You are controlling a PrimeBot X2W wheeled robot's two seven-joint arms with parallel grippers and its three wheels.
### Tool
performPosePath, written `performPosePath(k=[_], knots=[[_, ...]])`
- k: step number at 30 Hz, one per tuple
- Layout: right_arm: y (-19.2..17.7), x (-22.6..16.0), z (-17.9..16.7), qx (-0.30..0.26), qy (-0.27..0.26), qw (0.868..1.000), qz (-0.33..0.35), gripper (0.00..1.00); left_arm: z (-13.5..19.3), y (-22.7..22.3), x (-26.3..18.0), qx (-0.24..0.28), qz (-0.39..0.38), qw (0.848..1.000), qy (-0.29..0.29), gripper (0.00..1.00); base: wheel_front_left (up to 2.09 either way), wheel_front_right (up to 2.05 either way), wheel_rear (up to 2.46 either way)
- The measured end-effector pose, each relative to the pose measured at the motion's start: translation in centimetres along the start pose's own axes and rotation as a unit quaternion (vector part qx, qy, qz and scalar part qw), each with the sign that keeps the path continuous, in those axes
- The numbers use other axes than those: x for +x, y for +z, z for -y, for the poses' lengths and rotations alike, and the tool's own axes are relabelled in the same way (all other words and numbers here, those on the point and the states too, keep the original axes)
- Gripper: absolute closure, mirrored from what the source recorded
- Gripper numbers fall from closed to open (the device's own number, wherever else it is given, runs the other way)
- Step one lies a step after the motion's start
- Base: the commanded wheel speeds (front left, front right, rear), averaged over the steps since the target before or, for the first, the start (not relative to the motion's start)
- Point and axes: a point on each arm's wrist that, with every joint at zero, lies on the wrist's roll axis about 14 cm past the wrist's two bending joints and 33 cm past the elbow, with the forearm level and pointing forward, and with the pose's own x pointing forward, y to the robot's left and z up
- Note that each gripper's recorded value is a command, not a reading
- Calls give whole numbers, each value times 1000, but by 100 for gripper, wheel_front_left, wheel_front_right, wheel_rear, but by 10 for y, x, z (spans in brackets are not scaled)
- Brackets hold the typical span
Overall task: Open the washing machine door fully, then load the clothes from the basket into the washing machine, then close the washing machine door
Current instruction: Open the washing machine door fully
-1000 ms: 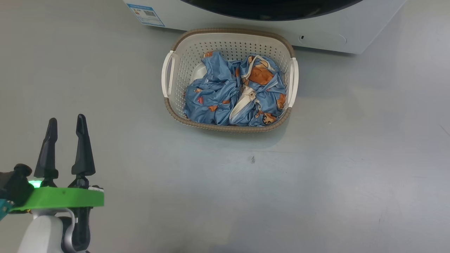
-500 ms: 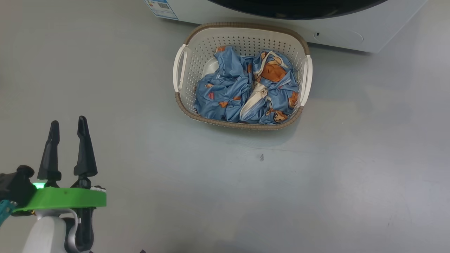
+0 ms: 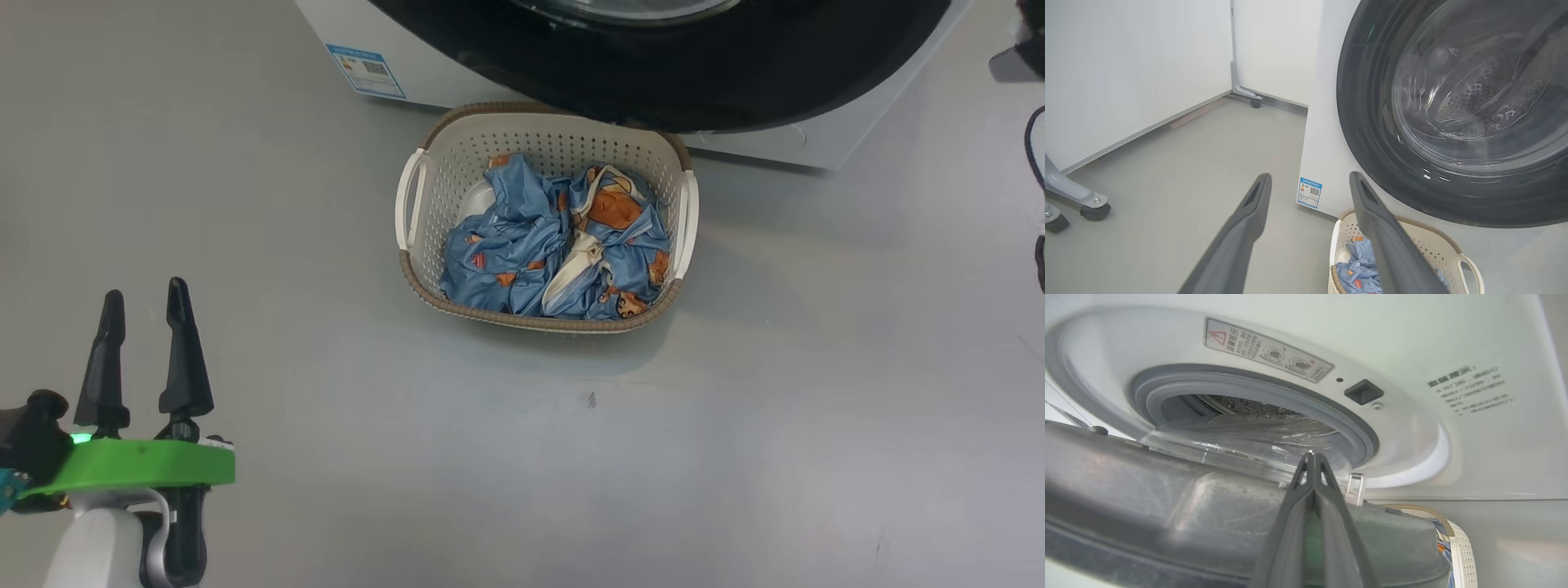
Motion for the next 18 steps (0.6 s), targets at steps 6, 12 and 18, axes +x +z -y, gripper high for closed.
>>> performPosePath(k=[6, 12, 18], knots=[[-20, -17, -10, 22, 6, 1000, -20, 100, 4, 10, -4, 0, 12, 1000, -7, 0, 0, 0, 0], [-47, -38, -27, 45, 18, 998, -47, 100, 4, 20, -17, 5, 21, 1000, -13, 0, 0, 0, 0], [-66, -53, -47, 53, 36, 995, -70, 100, 6, 27, -28, 2, 29, 999, -16, 0, 0, 0, 0]])
